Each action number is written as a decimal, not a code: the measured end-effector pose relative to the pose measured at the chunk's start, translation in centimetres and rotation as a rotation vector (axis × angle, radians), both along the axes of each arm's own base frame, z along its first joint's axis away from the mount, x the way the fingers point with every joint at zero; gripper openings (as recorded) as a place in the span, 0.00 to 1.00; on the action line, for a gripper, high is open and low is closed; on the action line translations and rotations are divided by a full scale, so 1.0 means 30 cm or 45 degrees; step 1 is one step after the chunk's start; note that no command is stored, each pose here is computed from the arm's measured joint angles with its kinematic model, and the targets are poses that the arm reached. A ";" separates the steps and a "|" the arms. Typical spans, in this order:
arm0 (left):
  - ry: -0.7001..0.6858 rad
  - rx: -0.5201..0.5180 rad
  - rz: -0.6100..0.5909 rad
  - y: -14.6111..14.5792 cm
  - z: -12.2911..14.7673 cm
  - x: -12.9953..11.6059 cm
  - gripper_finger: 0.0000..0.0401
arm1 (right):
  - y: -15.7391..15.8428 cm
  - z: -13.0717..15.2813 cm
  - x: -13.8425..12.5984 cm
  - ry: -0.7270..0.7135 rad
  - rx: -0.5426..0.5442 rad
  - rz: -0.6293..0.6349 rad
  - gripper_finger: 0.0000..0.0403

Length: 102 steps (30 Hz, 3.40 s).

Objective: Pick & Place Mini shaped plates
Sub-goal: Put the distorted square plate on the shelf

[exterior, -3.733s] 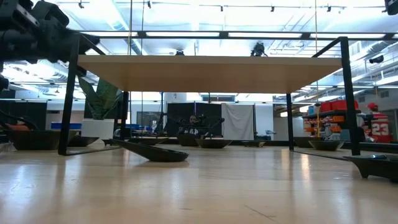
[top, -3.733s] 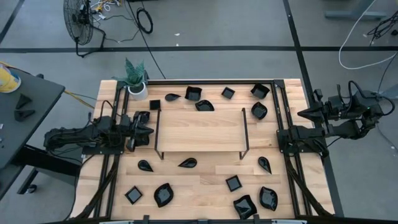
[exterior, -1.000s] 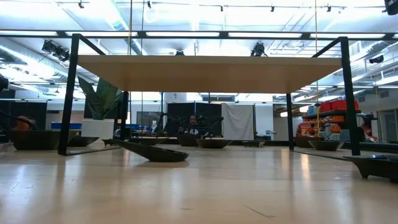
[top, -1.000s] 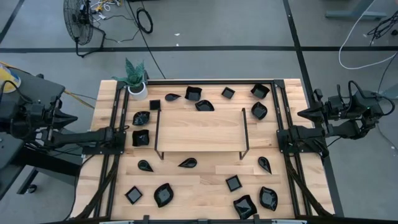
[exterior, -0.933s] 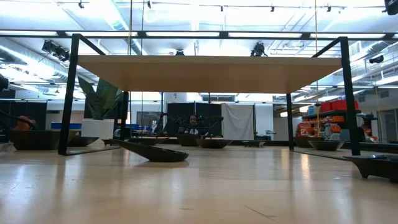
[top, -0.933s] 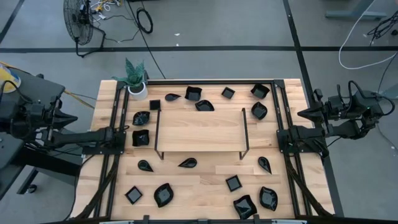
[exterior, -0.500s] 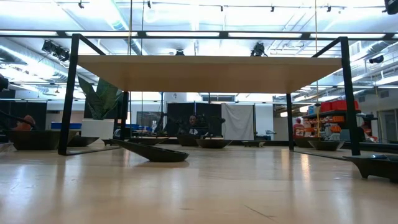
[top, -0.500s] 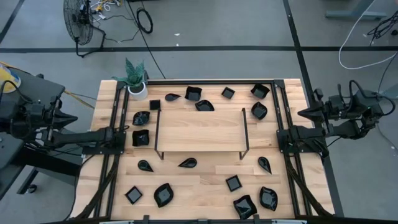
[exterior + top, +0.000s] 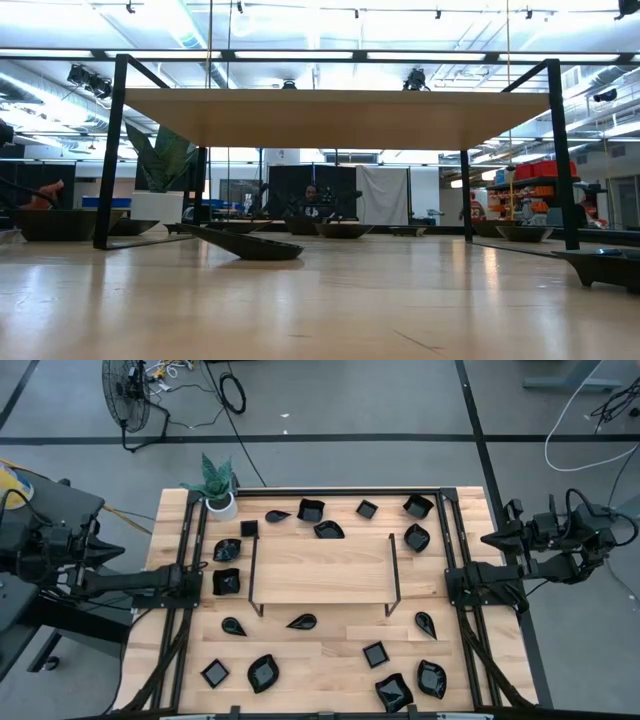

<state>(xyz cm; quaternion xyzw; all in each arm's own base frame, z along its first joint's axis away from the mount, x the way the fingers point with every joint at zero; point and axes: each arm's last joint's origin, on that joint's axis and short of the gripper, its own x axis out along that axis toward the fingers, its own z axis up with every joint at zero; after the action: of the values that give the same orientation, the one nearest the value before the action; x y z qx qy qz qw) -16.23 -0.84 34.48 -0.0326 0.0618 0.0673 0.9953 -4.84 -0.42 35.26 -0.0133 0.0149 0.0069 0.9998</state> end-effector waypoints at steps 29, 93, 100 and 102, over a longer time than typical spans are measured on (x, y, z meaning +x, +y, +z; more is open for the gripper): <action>0.000 0.000 0.000 0.000 0.000 0.000 0.05 | 0.006 0.017 0.001 -0.049 -0.048 -0.469 0.03; 0.000 0.000 -0.001 0.000 0.000 0.000 0.05 | -0.249 -0.163 0.316 0.303 1.491 -1.796 0.03; 0.000 0.000 -0.001 0.000 0.000 0.000 0.05 | -0.260 -0.215 0.322 0.304 1.556 -1.844 0.03; 0.000 -0.001 0.000 0.000 0.000 0.000 0.05 | -0.267 -0.230 0.326 0.299 1.554 -1.841 0.03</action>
<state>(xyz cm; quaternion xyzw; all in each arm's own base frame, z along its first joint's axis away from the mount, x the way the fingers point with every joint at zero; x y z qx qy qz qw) -16.22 -0.84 34.49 -0.0328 0.0618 0.0671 0.9953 4.95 -8.42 28.37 0.5240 0.1136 -0.6052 0.5885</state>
